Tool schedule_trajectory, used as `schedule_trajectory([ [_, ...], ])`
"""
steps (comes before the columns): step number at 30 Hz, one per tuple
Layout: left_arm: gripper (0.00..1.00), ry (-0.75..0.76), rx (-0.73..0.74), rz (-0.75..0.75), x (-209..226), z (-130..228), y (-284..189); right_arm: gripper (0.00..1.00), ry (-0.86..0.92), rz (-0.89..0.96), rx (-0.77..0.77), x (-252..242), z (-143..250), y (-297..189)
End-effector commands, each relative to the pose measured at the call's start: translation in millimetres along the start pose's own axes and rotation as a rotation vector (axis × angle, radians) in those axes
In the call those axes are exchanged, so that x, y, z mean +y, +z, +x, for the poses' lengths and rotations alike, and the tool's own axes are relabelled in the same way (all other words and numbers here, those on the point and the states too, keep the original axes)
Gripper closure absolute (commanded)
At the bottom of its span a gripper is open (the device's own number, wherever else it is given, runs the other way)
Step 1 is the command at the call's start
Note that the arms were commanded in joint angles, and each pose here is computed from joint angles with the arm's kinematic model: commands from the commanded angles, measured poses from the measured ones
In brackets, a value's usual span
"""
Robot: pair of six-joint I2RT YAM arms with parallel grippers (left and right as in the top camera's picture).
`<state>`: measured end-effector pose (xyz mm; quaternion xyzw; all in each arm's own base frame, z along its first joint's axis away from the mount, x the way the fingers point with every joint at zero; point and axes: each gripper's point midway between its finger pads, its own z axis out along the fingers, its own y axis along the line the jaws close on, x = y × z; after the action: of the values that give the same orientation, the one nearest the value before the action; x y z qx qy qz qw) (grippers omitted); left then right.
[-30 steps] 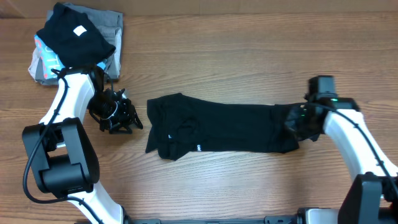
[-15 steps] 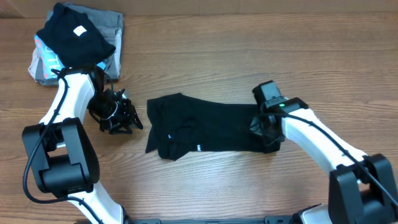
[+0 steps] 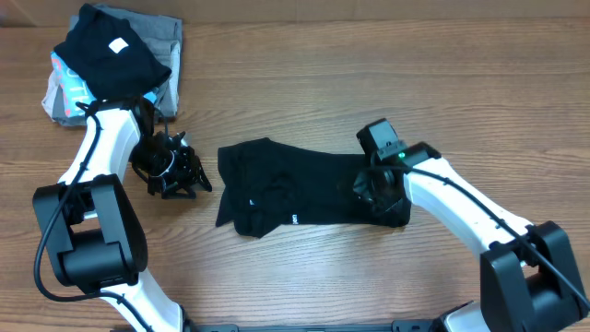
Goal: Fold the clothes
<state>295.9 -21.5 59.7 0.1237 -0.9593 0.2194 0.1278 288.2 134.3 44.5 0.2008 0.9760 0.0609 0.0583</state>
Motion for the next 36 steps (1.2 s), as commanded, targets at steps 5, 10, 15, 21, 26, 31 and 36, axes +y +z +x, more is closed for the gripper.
schedule_trajectory([
  [5,0.58,0.028,-0.008,0.01,-4.9,1.0,-1.1,0.36,-0.026,-0.055,-0.135,16.1,-38.2,-109.7],
  [10,0.58,0.026,-0.005,0.01,-4.9,1.8,-1.1,0.65,0.018,0.046,-0.132,-26.7,-49.8,-115.4],
  [15,0.58,0.027,-0.005,0.017,-6.1,1.8,-1.1,0.92,0.044,0.08,-0.04,-54.3,-40.8,-75.4],
  [21,0.58,0.037,0.0,0.013,-8.9,2.8,0.5,0.96,0.042,-0.07,0.098,-43.9,-4.0,-16.7],
  [26,0.58,0.039,0.001,0.013,-9.5,3.0,0.8,0.96,0.038,-0.145,0.179,-44.5,28.3,14.8],
  [31,0.58,0.045,0.003,0.01,-11.2,3.3,1.8,0.96,0.054,-0.138,0.192,-48.7,36.4,21.1],
  [36,0.58,0.049,0.005,0.001,-11.1,3.8,2.5,0.96,0.059,-0.181,0.132,-33.3,14.2,-2.0],
])
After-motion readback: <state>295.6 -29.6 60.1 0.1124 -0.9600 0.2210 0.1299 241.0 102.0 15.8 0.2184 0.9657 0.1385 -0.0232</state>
